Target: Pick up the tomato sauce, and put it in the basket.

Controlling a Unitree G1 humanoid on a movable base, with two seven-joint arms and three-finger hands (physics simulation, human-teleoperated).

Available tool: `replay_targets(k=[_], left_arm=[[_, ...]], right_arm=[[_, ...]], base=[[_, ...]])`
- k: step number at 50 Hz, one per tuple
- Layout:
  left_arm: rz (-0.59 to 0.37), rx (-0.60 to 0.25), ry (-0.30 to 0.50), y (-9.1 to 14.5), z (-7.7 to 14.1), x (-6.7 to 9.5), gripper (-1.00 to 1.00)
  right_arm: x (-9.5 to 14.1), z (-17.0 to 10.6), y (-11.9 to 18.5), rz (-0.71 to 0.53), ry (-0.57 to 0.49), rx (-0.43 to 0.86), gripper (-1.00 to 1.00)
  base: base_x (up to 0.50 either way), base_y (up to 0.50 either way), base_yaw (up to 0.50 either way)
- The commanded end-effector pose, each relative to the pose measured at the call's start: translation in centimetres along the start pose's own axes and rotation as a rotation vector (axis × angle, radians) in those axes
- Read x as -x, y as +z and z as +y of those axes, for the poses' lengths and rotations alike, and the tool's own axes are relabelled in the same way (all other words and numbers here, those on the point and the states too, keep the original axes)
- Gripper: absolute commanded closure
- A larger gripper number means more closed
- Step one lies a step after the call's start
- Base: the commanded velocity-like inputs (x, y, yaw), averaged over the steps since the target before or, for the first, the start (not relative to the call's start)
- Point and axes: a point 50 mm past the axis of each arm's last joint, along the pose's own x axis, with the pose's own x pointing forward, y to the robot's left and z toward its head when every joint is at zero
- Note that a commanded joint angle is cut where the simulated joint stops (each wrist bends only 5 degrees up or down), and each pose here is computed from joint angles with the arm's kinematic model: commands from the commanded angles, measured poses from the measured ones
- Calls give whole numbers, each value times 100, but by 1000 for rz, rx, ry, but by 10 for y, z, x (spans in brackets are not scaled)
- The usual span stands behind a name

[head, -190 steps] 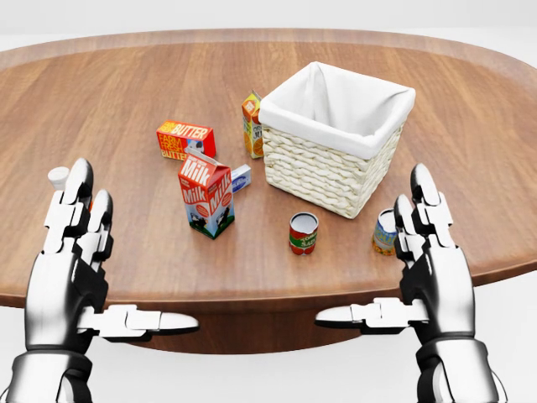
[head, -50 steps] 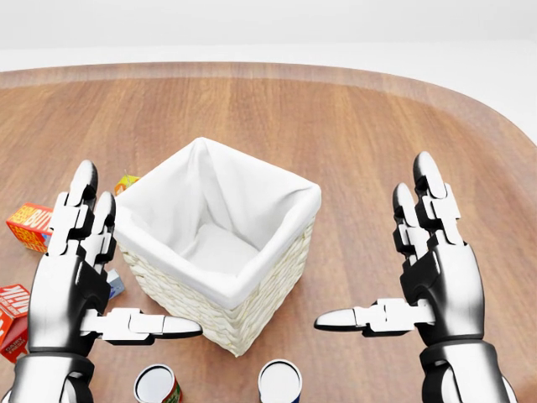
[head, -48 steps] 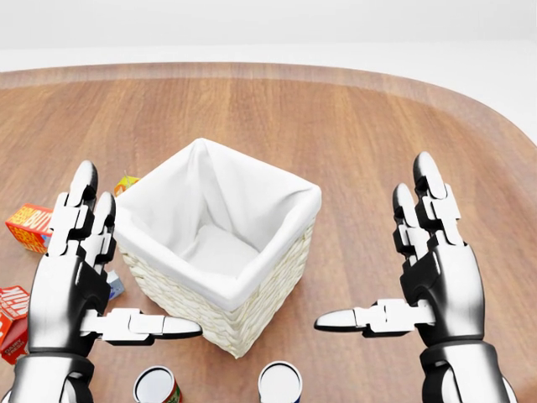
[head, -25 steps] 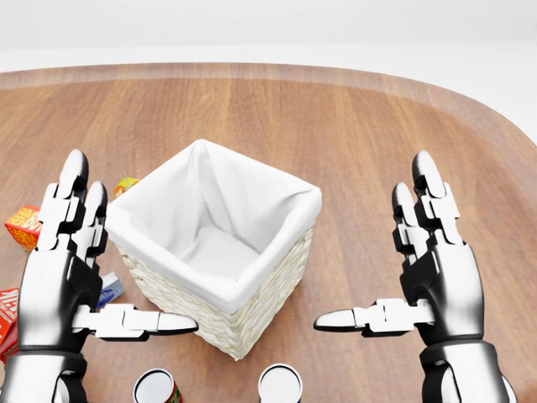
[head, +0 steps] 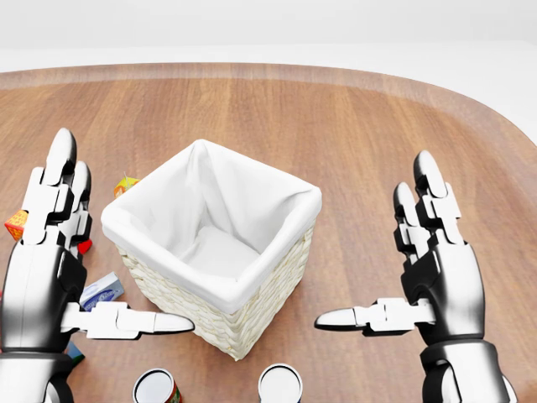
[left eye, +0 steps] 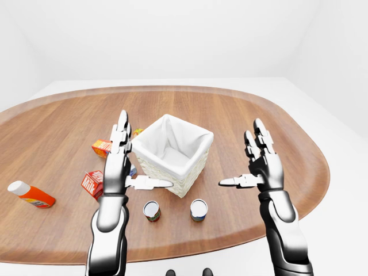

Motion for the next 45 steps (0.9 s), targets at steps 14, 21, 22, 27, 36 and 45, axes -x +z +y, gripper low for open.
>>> replay_targets(k=[14,21,22,27,36,45], left_arm=[[-71,-202,-22,21,0,5,-100],[-72,-245,-31,23,0,6,-100],[-71,-250,-32,23,0,6,-100],[-74,-274,-36,25,0,6,-100],[-67,-340,-50,25,0,7,-100],[-52,-379,-56,23,0,6,-100]], right_arm=[[-2,-2,0,-2,-6,-1,-100],[-2,-2,1,-3,-6,0,-100],[-2,-2,0,-1,-7,0,-100],[-2,-3,2,-9,-10,0,-100],[-2,-3,3,-14,-12,1,-100],[-2,-3,0,-1,-10,1,-100]], base=[[0,0,0],[0,0,0],[0,0,0],[0,0,0],[0,0,0],[0,0,0]])
